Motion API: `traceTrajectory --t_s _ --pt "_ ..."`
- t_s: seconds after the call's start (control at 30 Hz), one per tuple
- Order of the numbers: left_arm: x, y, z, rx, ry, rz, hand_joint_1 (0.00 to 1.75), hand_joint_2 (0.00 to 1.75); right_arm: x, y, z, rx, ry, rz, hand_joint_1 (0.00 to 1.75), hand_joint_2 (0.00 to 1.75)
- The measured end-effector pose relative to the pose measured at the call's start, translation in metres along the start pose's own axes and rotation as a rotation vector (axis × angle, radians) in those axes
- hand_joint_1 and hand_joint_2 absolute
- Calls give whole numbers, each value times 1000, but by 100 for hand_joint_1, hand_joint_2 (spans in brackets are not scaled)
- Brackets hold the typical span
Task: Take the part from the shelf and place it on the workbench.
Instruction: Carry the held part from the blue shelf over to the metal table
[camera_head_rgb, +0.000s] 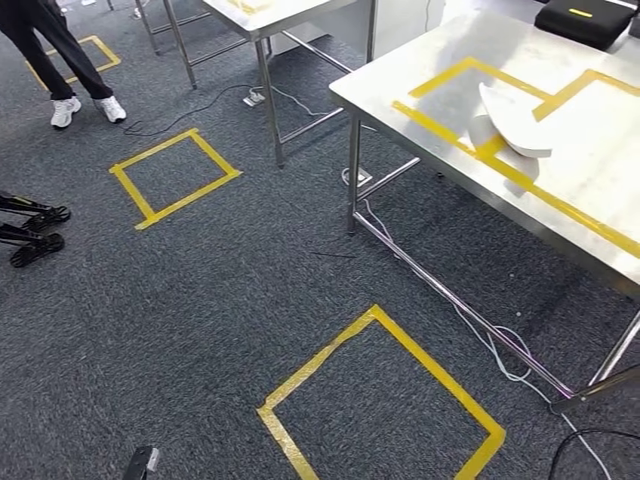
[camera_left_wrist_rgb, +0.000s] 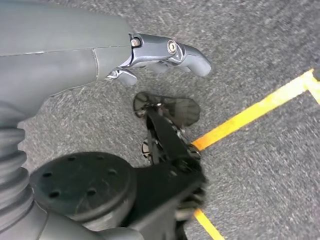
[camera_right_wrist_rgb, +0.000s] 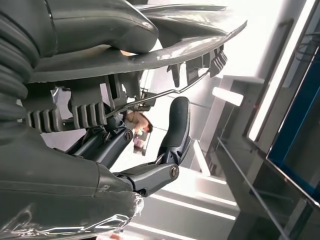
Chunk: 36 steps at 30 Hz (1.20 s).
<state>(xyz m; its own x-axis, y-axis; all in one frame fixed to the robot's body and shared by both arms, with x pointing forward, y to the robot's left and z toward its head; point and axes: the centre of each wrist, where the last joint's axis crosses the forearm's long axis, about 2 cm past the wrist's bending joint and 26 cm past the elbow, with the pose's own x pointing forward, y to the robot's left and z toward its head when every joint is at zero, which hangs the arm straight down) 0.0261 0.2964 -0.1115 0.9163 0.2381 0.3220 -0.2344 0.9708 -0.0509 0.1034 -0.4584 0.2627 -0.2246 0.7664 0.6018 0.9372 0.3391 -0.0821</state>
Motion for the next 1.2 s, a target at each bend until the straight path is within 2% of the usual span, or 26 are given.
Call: traceTrajectory --t_s 0.73,1.0,1.13,1.2 --pt "2 1 -1 -15 -26 -15 0 175 -3 -3 3 -40 31 -14 175 175" --pt "-5 3 1 -12 -7 -25 0 175 -5 -2 4 -43 36 -14 175 175" --pt "-3 10 1 12 -6 -33 0 175 -8 -1 6 -37 49 -13 175 175" --pt "-2 6 1 5 -8 -31 0 175 -7 -2 6 -29 47 -5 175 175"
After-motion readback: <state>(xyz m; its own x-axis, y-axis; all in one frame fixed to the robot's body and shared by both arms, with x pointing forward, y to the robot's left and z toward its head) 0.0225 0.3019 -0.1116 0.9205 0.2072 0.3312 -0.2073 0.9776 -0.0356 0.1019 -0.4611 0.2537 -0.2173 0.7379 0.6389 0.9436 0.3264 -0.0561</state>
